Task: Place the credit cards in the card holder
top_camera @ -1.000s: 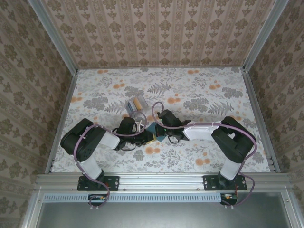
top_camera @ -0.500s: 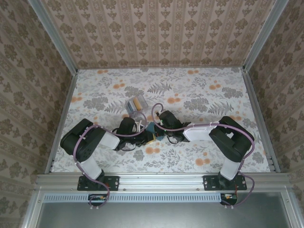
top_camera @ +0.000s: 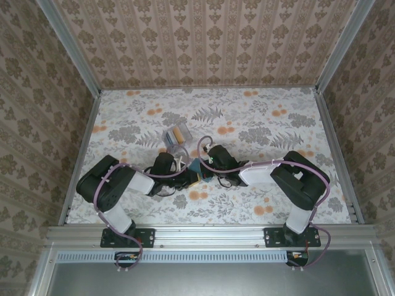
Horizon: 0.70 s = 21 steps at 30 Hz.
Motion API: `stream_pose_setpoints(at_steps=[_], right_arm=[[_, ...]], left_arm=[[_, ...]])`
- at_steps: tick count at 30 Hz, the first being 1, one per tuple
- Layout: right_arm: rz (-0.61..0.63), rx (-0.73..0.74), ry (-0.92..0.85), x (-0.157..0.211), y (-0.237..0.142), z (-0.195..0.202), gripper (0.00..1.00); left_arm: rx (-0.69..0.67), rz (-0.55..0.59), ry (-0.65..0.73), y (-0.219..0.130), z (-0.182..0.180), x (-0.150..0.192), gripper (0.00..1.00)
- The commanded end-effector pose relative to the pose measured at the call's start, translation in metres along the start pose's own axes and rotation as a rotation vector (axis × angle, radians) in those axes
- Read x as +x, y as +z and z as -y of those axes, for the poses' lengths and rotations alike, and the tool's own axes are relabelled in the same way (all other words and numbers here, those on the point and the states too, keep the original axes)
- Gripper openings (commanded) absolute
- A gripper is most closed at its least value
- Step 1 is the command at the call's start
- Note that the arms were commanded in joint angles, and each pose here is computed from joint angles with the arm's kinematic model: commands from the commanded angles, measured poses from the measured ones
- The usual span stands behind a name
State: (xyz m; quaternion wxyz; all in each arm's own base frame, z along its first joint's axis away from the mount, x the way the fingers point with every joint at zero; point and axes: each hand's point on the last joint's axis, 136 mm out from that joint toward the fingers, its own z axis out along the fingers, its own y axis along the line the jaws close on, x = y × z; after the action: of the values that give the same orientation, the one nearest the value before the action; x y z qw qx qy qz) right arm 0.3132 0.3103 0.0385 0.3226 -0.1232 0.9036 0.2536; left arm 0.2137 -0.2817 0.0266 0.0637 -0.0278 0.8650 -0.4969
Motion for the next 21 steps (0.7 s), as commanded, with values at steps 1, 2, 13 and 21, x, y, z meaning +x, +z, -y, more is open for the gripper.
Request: stream_pose_setpoints(at_steps=[1,2,13,21], right_arm=[[-0.142,0.019,0.036,0.034,-0.005,0.014,0.00],[-0.131,0.005,0.045,0.027,-0.008,0.011,0.00],[-0.088,-0.110,0.157,-0.005,-0.006,0.004,0.00],[-0.074,-0.148,0.176,-0.016,-0.002,-0.005,0.00]], left_arm=[[-0.097,0.030,-0.046,-0.010,-0.027,-0.001,0.14],[-0.097,0.033,-0.048,-0.011,-0.026,-0.002,0.14],[-0.125,0.066,-0.030,-0.022,-0.026,-0.008,0.16],[-0.112,0.061,-0.028,-0.017,-0.021,-0.010,0.17]])
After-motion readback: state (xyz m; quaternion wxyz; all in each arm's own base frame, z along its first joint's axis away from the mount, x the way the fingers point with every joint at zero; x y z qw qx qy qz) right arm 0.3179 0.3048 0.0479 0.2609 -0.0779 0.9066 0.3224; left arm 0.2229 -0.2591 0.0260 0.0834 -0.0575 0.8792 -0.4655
